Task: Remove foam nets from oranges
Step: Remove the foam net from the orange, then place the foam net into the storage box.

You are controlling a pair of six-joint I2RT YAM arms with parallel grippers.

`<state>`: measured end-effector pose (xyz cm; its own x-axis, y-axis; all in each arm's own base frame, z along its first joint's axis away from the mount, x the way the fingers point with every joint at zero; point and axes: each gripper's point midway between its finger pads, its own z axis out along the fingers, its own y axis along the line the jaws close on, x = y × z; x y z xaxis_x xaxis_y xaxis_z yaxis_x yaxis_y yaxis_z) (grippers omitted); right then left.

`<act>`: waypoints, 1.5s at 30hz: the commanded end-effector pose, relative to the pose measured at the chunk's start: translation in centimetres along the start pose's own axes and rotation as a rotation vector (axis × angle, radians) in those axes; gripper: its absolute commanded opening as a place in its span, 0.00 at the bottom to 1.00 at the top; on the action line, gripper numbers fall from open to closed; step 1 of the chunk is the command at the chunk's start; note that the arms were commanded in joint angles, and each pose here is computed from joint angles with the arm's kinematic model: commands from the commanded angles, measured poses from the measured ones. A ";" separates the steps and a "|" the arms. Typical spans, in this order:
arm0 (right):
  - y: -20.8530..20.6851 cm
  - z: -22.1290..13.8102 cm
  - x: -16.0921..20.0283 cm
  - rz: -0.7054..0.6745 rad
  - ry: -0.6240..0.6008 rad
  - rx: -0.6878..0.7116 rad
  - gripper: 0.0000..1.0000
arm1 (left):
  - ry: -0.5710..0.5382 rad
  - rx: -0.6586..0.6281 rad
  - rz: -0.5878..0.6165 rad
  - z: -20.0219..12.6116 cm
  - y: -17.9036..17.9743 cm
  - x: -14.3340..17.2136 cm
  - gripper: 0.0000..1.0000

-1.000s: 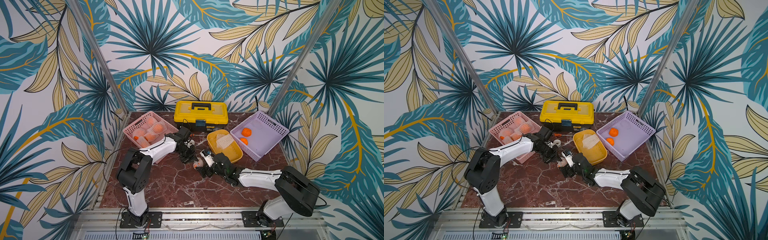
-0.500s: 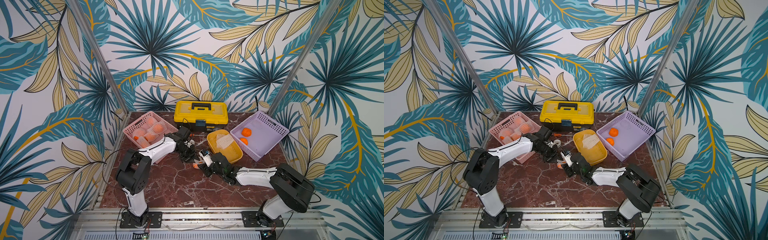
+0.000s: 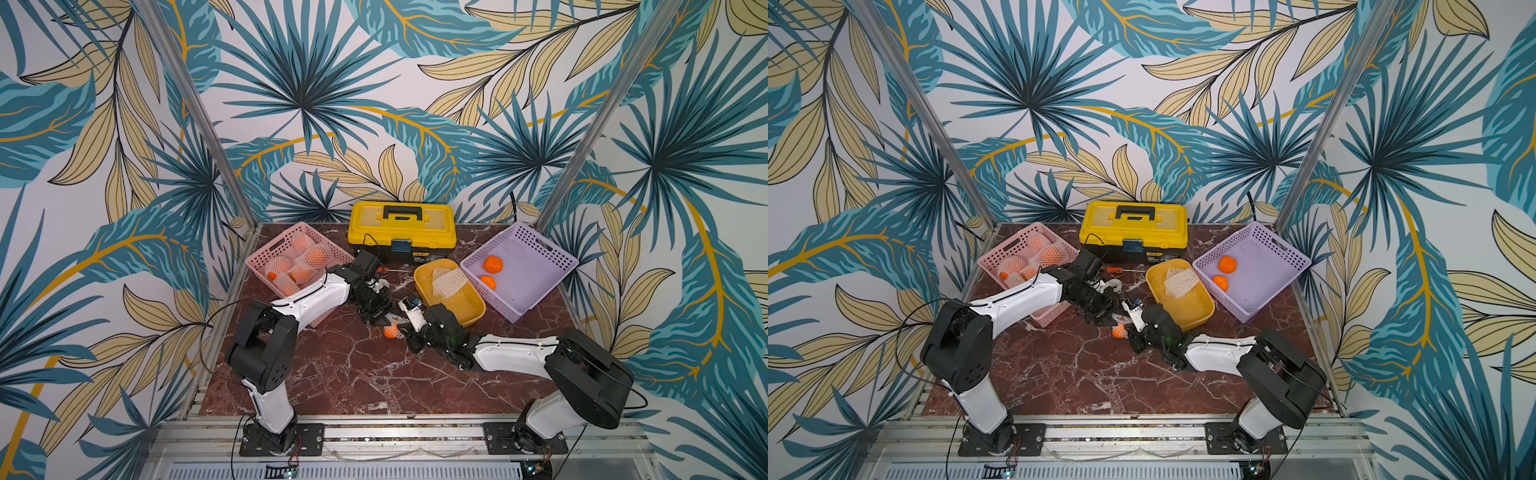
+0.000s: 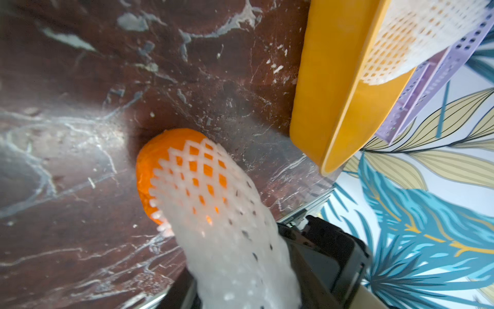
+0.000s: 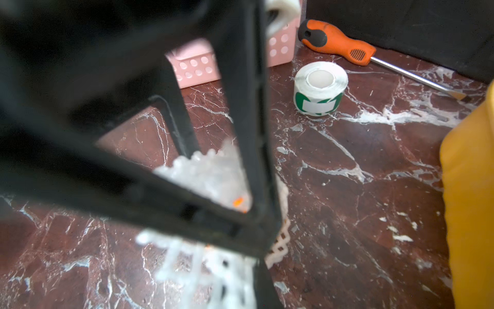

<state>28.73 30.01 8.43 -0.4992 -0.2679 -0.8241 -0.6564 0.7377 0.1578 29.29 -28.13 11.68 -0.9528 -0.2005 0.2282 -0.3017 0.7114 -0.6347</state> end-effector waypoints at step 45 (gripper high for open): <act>-17.7 -10.8 1.8 0.914 0.169 0.441 0.67 | -0.445 0.197 0.176 -14.6 -3.3 -1.8 0.99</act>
<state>33.60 10.93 9.60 -0.8046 0.4565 -0.3797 0.2378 0.8336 0.4985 32.51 -20.43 23.91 -0.8976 -0.3992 -0.1869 -0.1192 0.6282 -0.7689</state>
